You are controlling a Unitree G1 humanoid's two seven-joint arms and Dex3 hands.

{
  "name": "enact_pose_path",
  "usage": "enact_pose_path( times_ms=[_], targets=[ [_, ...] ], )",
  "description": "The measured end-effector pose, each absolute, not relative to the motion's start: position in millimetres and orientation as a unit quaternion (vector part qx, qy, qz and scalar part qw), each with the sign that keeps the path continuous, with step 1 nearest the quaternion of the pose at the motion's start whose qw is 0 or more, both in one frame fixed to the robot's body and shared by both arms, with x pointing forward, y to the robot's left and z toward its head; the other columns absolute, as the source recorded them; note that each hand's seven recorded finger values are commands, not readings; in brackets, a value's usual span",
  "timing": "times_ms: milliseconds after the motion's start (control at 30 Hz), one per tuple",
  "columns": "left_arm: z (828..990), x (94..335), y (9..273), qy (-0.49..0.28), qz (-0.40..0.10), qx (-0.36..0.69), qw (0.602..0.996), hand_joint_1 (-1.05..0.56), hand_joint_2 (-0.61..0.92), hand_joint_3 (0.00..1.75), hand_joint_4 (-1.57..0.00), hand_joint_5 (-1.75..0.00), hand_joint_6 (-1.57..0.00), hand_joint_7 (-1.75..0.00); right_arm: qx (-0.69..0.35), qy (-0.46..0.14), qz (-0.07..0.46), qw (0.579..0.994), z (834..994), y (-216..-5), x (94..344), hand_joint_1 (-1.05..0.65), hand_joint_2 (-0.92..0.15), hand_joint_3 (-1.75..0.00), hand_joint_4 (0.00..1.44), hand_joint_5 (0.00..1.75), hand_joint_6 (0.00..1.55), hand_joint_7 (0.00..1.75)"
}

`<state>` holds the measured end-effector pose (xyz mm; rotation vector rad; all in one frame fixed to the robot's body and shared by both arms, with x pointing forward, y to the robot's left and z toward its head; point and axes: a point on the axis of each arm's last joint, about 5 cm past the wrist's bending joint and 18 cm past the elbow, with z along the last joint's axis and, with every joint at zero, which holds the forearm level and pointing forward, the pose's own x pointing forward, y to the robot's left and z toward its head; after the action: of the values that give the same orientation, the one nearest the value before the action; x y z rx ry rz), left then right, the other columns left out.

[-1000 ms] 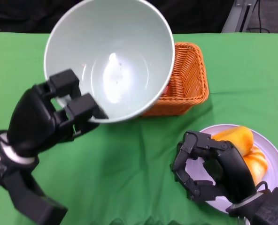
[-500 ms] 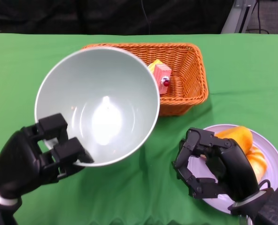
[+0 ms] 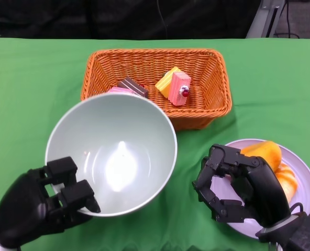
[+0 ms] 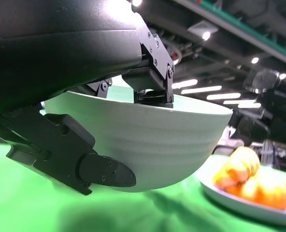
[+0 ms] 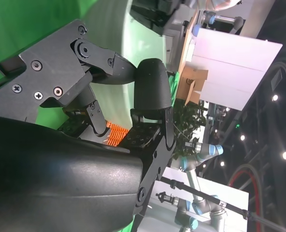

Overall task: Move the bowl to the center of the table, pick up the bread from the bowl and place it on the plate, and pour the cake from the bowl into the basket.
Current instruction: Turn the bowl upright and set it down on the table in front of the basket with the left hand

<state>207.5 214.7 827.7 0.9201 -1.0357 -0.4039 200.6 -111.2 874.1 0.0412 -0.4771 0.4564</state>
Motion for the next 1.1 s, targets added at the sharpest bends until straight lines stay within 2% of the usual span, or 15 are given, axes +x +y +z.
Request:
enact_pose_path(
  times_ms=[67, 133, 233, 267, 367, 700, 833, 933, 967, 1033, 1067, 1100],
  targets=[
    [825.7, 206, 214, -0.463, -0.19, 0.424, 0.755, -0.02, 0.88, 0.33, -0.64, -1.75, -0.61, -1.43, 0.02, -0.236, 0.224, 0.945, 874.8, -111, 200, -0.25, -0.56, -0.91, 0.83, 1.64, 0.79, 1.38],
    [823.7, 205, 213, -0.45, -0.198, 0.426, 0.759, -0.01, 0.86, 0.33, -0.64, -1.75, -0.55, -1.55, 0.019, -0.236, 0.223, 0.945, 875.1, -111, 200, -0.24, -0.54, -0.93, 0.83, 1.65, 0.79, 1.39],
    [819.6, 203, 209, -0.418, -0.21, 0.43, 0.772, -0.02, 0.86, 0.34, -0.64, -1.75, -0.53, -1.58, 0.017, -0.237, 0.222, 0.946, 875.8, -112, 199, -0.23, -0.51, -1.0, 0.83, 1.66, 0.79, 1.4],
    [817.7, 202, 207, -0.408, -0.214, 0.434, 0.775, -0.03, 0.87, 0.33, -0.63, -1.75, -0.59, -1.44, 0.017, -0.237, 0.221, 0.946, 876.1, -112, 199, -0.23, -0.5, -1.01, 0.83, 1.65, 0.79, 1.4],
    [814.5, 202, 204, -0.393, -0.214, 0.437, 0.781, -0.05, 0.91, 0.29, -0.62, -1.75, -0.68, -1.24, 0.019, -0.236, 0.219, 0.947, 876.8, -112, 197, -0.25, -0.53, -0.95, 0.84, 1.63, 0.8, 1.38],
    [807.3, 207, 187, -0.362, -0.21, 0.45, 0.789, -0.11, 0.91, 0.22, -0.65, -1.73, -0.71, -1.17, 0.021, -0.234, 0.219, 0.947, 875.9, -113, 194, -0.26, -0.55, -0.91, 0.85, 1.62, 0.8, 1.38],
    [808.2, 209, 184, -0.372, -0.217, 0.447, 0.784, -0.13, 0.91, 0.27, -0.66, -1.73, -0.72, -1.15, 0.02, -0.233, 0.219, 0.947, 875.9, -113, 194, -0.24, -0.55, -0.92, 0.84, 1.62, 0.8, 1.39],
    [807.9, 208, 181, -0.384, -0.218, 0.434, 0.785, -0.17, 0.92, 0.22, -0.72, -1.6, -0.78, -1.03, 0.02, -0.233, 0.219, 0.947, 875.8, -113, 194, -0.25, -0.54, -0.93, 0.84, 1.63, 0.8, 1.4],
    [807.9, 208, 181, -0.389, -0.218, 0.43, 0.786, -0.22, 0.9, 0.18, -0.75, -1.39, -0.79, -0.93, 0.02, -0.233, 0.219, 0.947, 875.8, -113, 194, -0.26, -0.54, -0.93, 0.84, 1.63, 0.8, 1.4],
    [807.7, 207, 179, -0.398, -0.222, 0.423, 0.783, -0.25, 0.9, 0.14, -0.78, -1.23, -0.81, -0.83, 0.019, -0.233, 0.219, 0.947, 875.8, -113, 194, -0.26, -0.54, -0.94, 0.84, 1.63, 0.8, 1.4],
    [807.8, 207, 178, -0.402, -0.225, 0.42, 0.782, -0.32, 0.89, 0.12, -0.74, -1.11, -0.83, -0.67, 0.019, -0.233, 0.219, 0.947, 875.7, -113, 194, -0.24, -0.53, -0.97, 0.84, 1.64, 0.79, 1.4],
    [808.0, 207, 177, -0.406, -0.225, 0.417, 0.782, -0.34, 0.89, 0.1, -0.73, -1.06, -0.86, -0.58, 0.019, -0.233, 0.22, 0.947, 875.7, -113, 194, -0.24, -0.52, -0.99, 0.84, 1.65, 0.79, 1.41]
  ],
)
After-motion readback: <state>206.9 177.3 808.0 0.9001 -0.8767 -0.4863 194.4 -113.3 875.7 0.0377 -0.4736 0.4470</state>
